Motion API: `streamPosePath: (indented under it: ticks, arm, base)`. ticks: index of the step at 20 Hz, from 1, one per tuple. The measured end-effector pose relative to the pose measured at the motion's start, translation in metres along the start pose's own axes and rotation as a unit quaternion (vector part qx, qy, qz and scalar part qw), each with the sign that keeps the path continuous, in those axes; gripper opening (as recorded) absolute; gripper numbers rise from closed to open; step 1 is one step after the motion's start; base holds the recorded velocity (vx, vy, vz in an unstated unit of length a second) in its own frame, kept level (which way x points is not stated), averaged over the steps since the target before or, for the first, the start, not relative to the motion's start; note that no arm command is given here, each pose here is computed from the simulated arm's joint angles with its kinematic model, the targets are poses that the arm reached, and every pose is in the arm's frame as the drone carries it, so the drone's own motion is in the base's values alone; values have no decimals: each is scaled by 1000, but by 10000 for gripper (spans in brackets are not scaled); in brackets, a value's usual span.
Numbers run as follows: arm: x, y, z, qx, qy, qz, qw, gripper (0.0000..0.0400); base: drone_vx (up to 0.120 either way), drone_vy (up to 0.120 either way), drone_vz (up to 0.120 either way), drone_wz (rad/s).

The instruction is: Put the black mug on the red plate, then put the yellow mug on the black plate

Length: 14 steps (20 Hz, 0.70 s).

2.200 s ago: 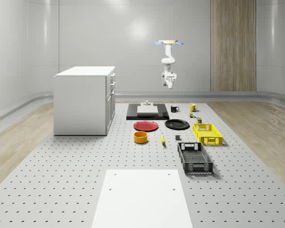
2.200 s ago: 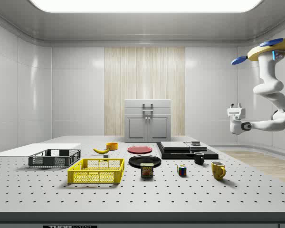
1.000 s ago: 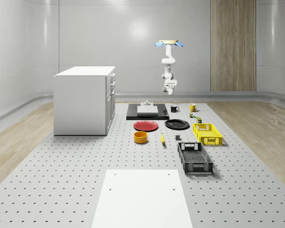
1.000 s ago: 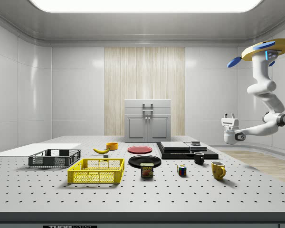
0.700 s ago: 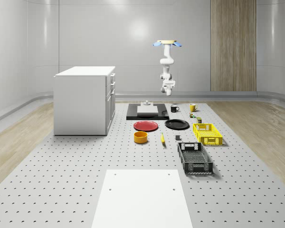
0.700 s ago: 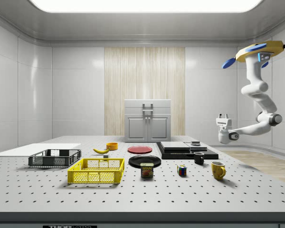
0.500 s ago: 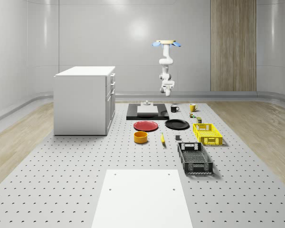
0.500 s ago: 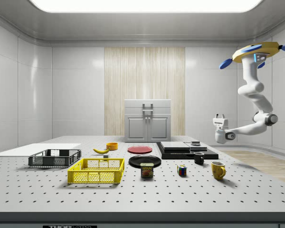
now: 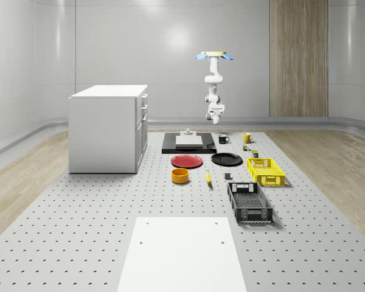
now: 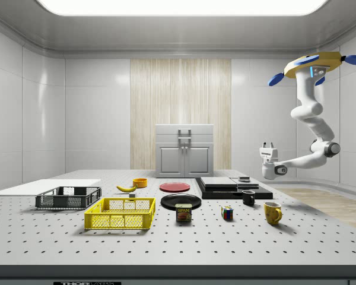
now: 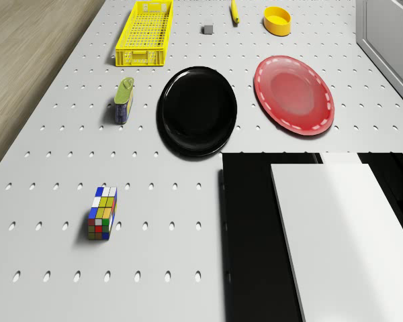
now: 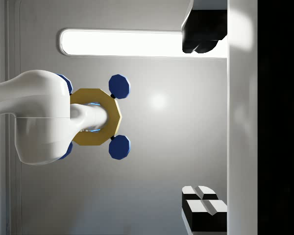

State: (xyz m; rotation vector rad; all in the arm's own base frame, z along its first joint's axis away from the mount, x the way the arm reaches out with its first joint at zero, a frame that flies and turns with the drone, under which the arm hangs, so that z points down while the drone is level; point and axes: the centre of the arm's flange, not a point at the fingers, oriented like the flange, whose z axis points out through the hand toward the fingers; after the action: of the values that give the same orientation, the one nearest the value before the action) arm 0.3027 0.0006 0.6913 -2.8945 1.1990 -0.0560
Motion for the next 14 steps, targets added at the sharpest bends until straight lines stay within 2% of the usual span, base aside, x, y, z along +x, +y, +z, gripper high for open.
streamPosePath:
  ticks: [14]
  arm:
    - [-5,-3,0,-17,25,0,1000,400]
  base:
    - [120,0,0,0]
